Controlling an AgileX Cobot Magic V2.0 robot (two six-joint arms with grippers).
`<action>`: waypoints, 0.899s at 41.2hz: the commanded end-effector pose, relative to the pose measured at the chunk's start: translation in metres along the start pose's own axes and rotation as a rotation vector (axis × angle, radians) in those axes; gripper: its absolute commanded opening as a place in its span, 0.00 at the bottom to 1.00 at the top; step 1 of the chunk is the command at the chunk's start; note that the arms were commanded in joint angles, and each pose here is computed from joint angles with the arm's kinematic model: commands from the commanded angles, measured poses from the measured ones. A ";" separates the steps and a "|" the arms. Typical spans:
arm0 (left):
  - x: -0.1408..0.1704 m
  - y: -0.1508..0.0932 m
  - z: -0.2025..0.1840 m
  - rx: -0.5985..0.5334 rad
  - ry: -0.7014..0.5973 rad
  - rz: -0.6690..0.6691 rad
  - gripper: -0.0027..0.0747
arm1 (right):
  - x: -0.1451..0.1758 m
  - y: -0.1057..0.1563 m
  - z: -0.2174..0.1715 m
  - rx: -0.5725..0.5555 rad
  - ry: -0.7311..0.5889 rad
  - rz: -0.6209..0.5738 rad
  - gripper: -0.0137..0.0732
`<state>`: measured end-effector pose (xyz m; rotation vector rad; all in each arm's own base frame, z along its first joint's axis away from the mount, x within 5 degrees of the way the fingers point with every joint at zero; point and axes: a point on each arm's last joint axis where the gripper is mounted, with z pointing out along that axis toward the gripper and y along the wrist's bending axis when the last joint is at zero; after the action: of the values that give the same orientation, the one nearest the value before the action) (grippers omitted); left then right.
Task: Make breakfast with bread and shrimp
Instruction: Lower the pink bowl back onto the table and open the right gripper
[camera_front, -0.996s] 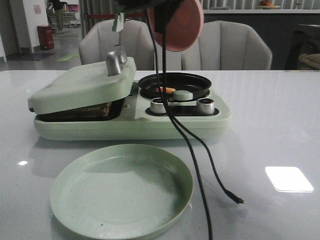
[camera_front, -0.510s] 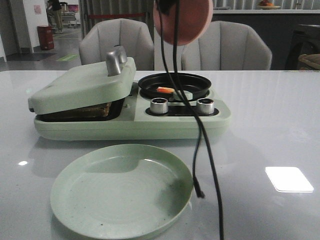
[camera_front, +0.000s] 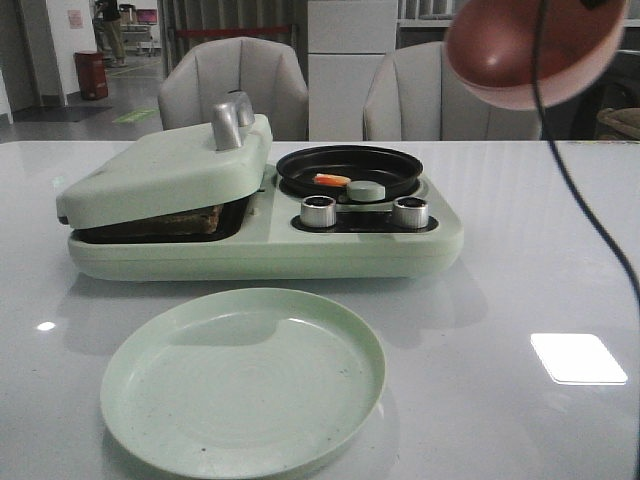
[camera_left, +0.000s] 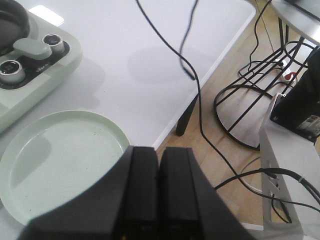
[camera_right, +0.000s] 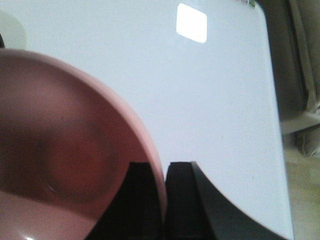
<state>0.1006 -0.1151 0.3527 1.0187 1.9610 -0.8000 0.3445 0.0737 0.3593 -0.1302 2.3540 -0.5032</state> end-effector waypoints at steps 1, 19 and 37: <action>-0.013 -0.003 -0.006 -0.001 -0.088 -0.006 0.17 | 0.019 -0.038 -0.010 -0.026 -0.055 0.066 0.18; -0.013 -0.003 -0.006 -0.001 -0.088 -0.006 0.17 | 0.125 -0.058 0.084 -0.313 0.229 0.327 0.18; -0.013 -0.003 -0.006 -0.001 -0.088 -0.006 0.17 | 0.137 -0.052 0.123 -0.309 0.271 0.348 0.46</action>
<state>0.1006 -0.1151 0.3527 1.0187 1.9610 -0.8000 0.3181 -0.0417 0.1903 0.2384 2.7441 0.0422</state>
